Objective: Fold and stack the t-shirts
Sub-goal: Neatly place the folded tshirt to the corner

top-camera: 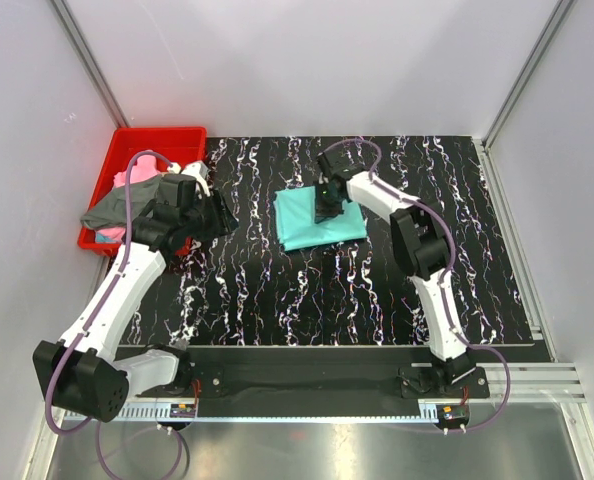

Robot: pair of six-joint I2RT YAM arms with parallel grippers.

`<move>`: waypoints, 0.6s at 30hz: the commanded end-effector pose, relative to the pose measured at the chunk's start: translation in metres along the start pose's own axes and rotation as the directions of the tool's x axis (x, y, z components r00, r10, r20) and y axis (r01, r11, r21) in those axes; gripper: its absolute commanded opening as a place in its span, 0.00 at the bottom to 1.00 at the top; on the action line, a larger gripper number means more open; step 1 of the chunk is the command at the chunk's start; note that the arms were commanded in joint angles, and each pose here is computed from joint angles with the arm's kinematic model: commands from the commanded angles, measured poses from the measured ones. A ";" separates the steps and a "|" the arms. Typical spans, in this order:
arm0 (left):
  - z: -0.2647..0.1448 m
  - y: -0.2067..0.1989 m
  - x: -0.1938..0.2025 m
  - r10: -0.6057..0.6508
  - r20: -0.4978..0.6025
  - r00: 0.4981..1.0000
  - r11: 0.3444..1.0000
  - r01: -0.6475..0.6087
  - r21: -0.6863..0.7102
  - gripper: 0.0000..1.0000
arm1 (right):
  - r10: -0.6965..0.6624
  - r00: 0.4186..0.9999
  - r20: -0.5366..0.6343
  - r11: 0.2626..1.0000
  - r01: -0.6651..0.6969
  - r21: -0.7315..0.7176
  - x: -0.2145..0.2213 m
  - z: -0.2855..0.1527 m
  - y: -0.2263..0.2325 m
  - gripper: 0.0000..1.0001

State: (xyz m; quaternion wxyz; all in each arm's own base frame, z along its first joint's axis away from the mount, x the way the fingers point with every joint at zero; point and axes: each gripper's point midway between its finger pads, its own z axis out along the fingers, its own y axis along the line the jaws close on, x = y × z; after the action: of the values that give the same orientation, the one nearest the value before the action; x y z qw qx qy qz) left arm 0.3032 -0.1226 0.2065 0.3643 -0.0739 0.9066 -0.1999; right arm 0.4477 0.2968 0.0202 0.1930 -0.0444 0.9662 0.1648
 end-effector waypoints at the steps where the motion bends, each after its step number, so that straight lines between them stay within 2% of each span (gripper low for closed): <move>1: -0.006 -0.009 -0.010 0.006 0.038 0.999 0.999 -0.008 0.044 0.52 | 0.013 0.999 -0.031 0.992 -0.009 0.127 -0.010 -0.002 -0.073 0.08; 8: -0.004 -0.016 -0.009 -0.001 0.028 1.000 0.997 -0.001 0.080 0.52 | 0.070 0.998 -0.006 0.978 -0.068 0.196 -0.043 -0.019 -0.160 0.09; 12: -0.001 -0.017 -0.007 -0.002 0.014 1.000 0.996 0.000 0.089 0.52 | 0.104 0.995 -0.001 0.966 -0.101 0.239 -0.054 -0.014 -0.212 0.09; 18: 0.003 -0.022 -0.007 -0.004 0.002 1.000 0.994 0.004 0.112 0.52 | 0.086 0.996 0.003 0.959 -0.084 0.272 -0.080 -0.015 -0.270 0.09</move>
State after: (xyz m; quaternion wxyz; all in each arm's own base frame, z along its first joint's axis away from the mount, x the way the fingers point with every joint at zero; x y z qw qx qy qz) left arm 0.3008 -0.1334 0.2094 0.3562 -0.0620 0.9039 -0.2285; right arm 0.5709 0.0696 0.0202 0.2404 0.0496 0.9655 0.0865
